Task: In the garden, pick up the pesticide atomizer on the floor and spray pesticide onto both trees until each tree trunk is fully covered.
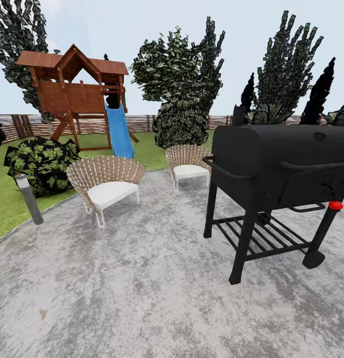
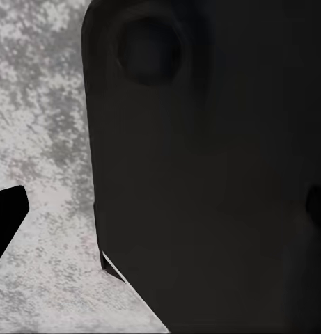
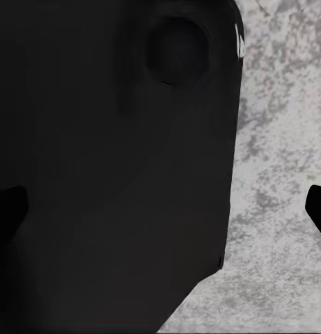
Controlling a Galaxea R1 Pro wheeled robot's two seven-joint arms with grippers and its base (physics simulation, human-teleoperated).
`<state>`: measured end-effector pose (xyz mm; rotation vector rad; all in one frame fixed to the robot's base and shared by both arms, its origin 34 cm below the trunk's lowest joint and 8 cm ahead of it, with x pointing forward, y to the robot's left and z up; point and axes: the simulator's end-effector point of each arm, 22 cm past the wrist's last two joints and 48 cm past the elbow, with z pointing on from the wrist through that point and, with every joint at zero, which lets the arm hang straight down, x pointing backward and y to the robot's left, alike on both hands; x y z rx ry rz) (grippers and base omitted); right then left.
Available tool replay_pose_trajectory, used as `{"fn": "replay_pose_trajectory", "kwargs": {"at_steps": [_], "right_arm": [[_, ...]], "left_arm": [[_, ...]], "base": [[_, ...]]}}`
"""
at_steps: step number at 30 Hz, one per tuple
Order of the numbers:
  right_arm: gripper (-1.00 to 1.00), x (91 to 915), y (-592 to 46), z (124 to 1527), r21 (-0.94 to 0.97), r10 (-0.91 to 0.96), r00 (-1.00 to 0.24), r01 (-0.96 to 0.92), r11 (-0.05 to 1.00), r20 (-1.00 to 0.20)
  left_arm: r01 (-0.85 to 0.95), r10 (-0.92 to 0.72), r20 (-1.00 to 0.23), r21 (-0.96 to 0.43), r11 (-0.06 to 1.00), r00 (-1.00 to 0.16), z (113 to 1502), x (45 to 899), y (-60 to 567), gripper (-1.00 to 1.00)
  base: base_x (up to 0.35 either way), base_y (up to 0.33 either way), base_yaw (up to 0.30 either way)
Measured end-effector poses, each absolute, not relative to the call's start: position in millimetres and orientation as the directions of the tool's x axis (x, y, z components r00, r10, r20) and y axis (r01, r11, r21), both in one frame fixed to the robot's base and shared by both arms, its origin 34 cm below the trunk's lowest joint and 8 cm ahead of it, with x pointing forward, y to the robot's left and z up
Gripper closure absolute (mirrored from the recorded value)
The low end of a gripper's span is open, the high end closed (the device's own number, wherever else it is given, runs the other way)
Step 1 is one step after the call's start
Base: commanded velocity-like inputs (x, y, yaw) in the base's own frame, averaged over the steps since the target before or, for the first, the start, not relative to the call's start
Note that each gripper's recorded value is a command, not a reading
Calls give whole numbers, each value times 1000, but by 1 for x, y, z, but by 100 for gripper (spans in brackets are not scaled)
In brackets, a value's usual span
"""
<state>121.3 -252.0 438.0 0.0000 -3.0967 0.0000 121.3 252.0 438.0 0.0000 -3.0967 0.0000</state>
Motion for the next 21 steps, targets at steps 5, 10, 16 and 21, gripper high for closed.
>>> {"fn": "replay_pose_trajectory", "kwargs": {"at_steps": [5, 10, 16, 21], "right_arm": [[-100, 119, -257, 438, -10, 3, -999, 3, 1000, 32], [-100, 119, -257, 438, -10, 3, -1000, 3, 1000, 28], [-100, 120, -257, 438, -10, 3, -1000, 3, 1000, 28], [-100, 120, -257, 438, -10, 3, -1000, 3, 1000, 28]], "left_arm": [[-2, -1, 48, -27, 1000, -999, 439, 112, 230, -100], [-3, -2, 37, -41, 999, -999, 439, 117, 219, -100], [-3, -2, 37, -41, 999, -999, 439, 117, 219, -100], [-3, -2, 37, -41, 999, -999, 439, 117, 219, -100]], "base": [[0, 0, 0], [0, 0, 0], [0, 0, 0], [0, 0, 0]]}}
